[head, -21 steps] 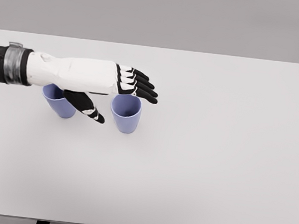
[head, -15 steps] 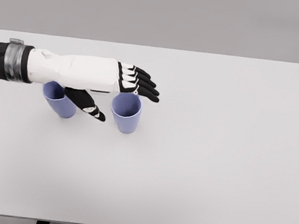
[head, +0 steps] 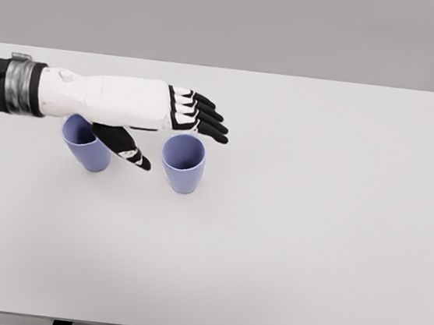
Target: Place the right cup on the left cup with left arm
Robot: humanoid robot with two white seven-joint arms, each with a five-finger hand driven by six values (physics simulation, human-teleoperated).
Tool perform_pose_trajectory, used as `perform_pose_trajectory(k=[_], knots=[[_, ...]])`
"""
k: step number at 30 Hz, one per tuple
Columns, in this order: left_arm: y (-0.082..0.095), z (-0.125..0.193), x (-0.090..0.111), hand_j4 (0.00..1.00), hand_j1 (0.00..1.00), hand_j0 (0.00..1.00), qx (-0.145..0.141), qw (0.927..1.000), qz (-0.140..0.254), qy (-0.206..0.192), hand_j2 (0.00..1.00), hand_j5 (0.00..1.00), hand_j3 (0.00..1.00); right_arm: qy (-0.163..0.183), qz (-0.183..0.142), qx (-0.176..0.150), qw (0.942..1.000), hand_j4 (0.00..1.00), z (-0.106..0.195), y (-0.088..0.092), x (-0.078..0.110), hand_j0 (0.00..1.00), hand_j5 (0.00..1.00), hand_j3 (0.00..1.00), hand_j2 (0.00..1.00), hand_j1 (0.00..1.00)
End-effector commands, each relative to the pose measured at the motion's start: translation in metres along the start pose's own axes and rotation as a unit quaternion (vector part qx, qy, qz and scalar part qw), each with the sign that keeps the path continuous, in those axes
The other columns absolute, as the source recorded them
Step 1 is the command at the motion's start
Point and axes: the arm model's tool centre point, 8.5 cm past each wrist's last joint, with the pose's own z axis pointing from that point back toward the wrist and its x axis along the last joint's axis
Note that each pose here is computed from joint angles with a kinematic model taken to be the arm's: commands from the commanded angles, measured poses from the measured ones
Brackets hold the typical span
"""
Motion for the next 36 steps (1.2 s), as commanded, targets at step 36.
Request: perform_pose_trajectory(k=[36], knots=[[-0.057, -0.022, -0.057, 1.0, 1.0, 1.0, -0.076, 0.9922, -0.013, 0.098, 1.0, 1.0, 1.0, 0.001, 0.001, 0.0, 1.0, 1.0, 0.0, 0.0, 0.0, 1.0, 1.0, 1.0, 1.0, 1.0]])
